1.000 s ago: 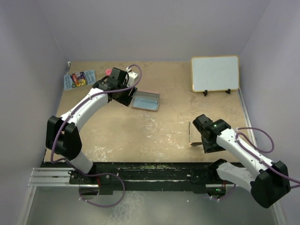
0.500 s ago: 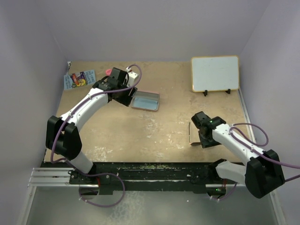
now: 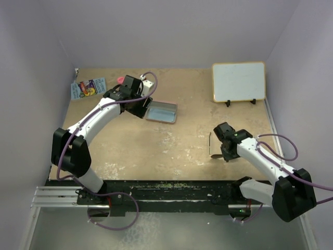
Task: Organize the sunglasses
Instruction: Pick up the sunglasses from the center of the board, then fold the sunglasses, then place the sunglasses at the center of the board.
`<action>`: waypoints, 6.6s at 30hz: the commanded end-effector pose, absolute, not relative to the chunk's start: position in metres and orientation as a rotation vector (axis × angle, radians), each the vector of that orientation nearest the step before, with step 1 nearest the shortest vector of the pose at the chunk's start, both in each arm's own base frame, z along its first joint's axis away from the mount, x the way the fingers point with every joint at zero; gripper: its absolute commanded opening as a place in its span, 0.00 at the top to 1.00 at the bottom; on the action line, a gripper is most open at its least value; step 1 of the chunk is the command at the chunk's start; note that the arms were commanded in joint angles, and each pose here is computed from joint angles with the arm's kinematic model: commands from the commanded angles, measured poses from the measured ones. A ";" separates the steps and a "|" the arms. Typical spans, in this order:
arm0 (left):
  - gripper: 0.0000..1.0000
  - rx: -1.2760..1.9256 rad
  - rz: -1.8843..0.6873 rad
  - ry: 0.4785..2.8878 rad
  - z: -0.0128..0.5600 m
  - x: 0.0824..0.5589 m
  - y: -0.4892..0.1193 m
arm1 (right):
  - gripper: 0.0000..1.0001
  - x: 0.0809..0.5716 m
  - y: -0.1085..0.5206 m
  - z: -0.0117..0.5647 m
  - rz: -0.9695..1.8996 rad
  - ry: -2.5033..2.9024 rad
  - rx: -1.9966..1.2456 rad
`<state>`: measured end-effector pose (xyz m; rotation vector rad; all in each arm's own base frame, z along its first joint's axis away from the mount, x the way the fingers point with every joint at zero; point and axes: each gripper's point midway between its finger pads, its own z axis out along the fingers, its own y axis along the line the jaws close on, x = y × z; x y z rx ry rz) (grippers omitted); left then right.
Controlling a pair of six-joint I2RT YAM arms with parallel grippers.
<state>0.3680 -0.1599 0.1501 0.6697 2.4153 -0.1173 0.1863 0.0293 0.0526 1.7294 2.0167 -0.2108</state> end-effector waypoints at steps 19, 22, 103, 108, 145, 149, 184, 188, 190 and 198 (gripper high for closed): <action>0.32 0.710 -0.132 2.357 0.178 0.371 -0.159 | 1.00 0.233 0.054 0.082 -0.104 2.238 1.267; 0.32 0.715 -0.175 2.341 0.193 0.366 -0.152 | 1.00 0.237 0.068 0.098 -0.066 2.269 1.139; 0.31 1.047 -0.667 2.057 0.260 0.307 -0.210 | 1.00 0.274 0.360 0.281 0.511 2.229 0.337; 0.31 1.000 -0.553 1.999 0.285 0.307 -0.195 | 1.00 0.268 0.333 0.267 0.436 2.230 0.406; 0.31 0.797 -0.303 2.164 0.257 0.354 -0.167 | 1.00 0.262 0.344 0.267 0.502 2.231 0.383; 0.31 0.810 -0.396 2.168 0.253 0.340 -0.176 | 1.00 0.271 0.359 0.269 0.526 2.218 0.420; 0.31 0.731 -0.248 2.185 0.270 0.334 -0.160 | 1.00 0.208 0.279 0.116 0.012 2.481 0.677; 0.31 0.747 -0.262 2.212 0.259 0.329 -0.160 | 1.00 0.200 0.293 0.093 0.038 2.566 0.652; 0.31 0.761 -0.264 2.224 0.254 0.327 -0.160 | 1.00 0.198 0.302 0.084 0.047 2.603 0.630; 0.31 0.799 -0.250 2.261 0.242 0.322 -0.157 | 1.00 0.202 0.314 0.059 -0.047 2.669 0.541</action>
